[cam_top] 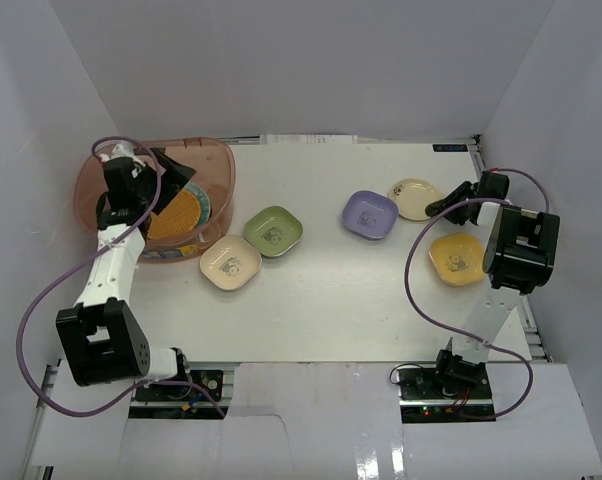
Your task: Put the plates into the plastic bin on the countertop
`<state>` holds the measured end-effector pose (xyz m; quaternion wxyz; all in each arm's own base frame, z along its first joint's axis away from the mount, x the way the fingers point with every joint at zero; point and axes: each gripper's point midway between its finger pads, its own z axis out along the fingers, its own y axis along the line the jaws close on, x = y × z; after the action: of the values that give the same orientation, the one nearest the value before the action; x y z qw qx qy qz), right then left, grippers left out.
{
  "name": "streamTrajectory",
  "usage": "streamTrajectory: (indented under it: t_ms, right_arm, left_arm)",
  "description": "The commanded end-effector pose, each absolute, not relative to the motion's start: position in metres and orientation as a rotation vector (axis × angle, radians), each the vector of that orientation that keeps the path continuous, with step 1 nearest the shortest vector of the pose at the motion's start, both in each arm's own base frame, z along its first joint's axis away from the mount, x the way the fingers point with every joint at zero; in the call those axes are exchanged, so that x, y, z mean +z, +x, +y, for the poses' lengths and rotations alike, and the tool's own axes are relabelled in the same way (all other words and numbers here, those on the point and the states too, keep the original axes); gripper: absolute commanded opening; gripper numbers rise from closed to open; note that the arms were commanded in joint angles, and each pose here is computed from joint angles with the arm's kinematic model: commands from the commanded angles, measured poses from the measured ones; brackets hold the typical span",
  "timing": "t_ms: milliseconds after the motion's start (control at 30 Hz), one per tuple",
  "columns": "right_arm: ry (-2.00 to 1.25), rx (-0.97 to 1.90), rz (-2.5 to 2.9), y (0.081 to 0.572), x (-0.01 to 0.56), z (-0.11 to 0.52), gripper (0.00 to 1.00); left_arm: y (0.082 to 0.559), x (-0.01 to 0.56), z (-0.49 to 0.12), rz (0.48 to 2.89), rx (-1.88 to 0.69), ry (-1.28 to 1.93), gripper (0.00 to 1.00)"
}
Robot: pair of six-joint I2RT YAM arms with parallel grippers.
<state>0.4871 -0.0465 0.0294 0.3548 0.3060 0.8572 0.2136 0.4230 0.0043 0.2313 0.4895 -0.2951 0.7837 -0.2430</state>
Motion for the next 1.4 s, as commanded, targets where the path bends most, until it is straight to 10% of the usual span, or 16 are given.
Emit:
streamTrajectory:
  t_ms: [0, 167, 567, 1033, 1267, 1367]
  right_arm:
    - [0.807, 0.595, 2.165, 0.502, 0.04, -0.046, 0.27]
    - [0.815, 0.539, 2.06, 0.508, 0.074, -0.059, 0.08]
    - [0.698, 0.586, 1.766, 0.486, 0.205, -0.063, 0.08]
    - [0.25, 1.082, 1.811, 0.404, 0.236, 0.117, 0.08]
    - [0.086, 1.221, 1.853, 0.38, 0.235, 0.176, 0.08]
    - [0.047, 1.248, 1.875, 0.373, 0.229, 0.192, 0.08]
  left_arm:
    - [0.416, 0.289, -0.074, 1.9, -0.795, -0.365, 0.98]
    - [0.394, 0.287, -0.148, 1.988, -0.964, -0.152, 0.98]
    - [0.377, 0.286, -0.266, 2.061, -1.145, 0.13, 0.98]
    - [0.373, 0.271, -0.341, 2.084, -1.274, 0.266, 0.94]
    - [0.387, 0.237, -0.341, 2.171, -1.13, 0.222, 0.75]
    - [0.391, 0.238, -0.341, 2.164, -1.118, 0.211, 0.27]
